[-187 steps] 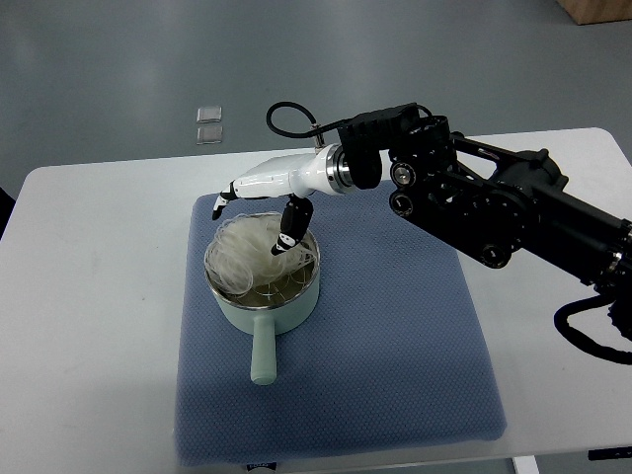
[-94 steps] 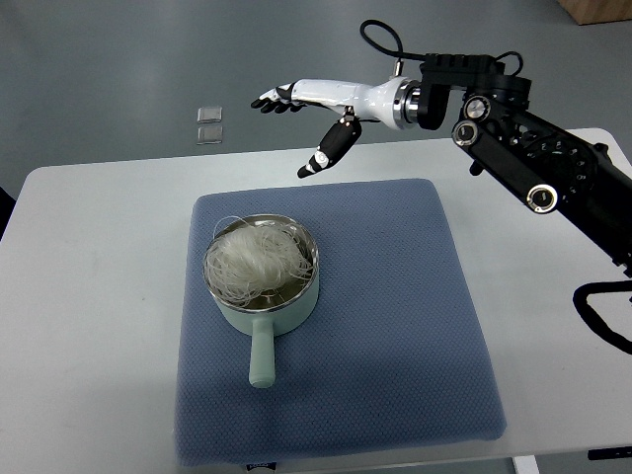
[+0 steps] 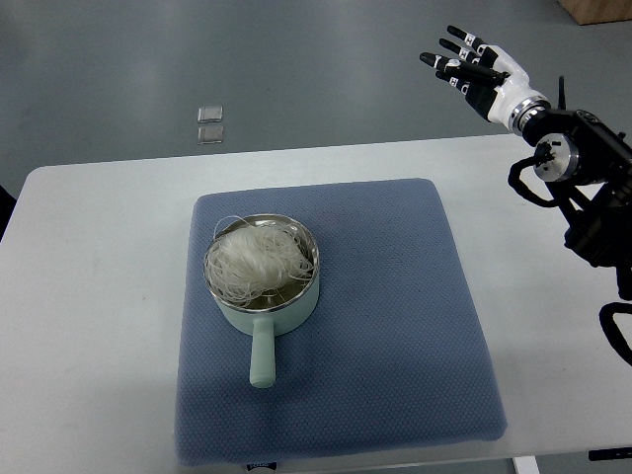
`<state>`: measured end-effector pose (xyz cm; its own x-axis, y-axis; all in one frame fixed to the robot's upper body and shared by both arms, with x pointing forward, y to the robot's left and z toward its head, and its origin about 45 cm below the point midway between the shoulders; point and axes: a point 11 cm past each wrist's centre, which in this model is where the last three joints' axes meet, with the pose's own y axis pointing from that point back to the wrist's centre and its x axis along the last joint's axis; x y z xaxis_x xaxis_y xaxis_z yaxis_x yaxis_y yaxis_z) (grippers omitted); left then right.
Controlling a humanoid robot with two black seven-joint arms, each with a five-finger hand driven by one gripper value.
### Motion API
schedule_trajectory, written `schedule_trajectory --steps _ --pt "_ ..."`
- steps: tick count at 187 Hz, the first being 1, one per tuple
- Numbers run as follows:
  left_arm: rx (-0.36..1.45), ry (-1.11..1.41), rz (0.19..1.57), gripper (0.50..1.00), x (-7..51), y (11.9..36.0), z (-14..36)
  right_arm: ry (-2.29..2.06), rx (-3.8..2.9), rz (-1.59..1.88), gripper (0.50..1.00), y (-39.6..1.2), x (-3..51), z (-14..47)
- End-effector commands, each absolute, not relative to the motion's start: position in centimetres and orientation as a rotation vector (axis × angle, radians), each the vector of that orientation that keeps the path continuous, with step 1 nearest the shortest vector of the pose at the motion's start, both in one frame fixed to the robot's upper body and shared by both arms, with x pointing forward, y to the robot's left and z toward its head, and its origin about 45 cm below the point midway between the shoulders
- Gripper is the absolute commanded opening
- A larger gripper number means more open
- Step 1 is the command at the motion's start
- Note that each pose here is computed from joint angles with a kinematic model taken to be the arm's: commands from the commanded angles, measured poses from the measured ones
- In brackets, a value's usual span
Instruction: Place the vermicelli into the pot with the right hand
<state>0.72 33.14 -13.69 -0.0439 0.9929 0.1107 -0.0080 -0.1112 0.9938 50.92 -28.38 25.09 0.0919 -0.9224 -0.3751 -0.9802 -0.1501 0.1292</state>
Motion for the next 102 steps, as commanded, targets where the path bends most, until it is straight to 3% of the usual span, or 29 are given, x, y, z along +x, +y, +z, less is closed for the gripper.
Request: schedule_trajectory --steps 1,52,102 --pt "1.257 1.18 1.325 1.0 0.8 33.0 -13.7 1.936 -2.118 0.671 0.903 -29.1 50.2 23.4" --pt "1.256 1.18 1.327 1.0 0.9 33.0 -13.7 2.017 -2.066 0.741 0.921 -30.0 48.4 19.4" --pt "1.258 1.178 1.327 1.0 0.9 33.1 -13.7 2.261 -1.833 0.612 0.924 -32.4 48.1 19.2"
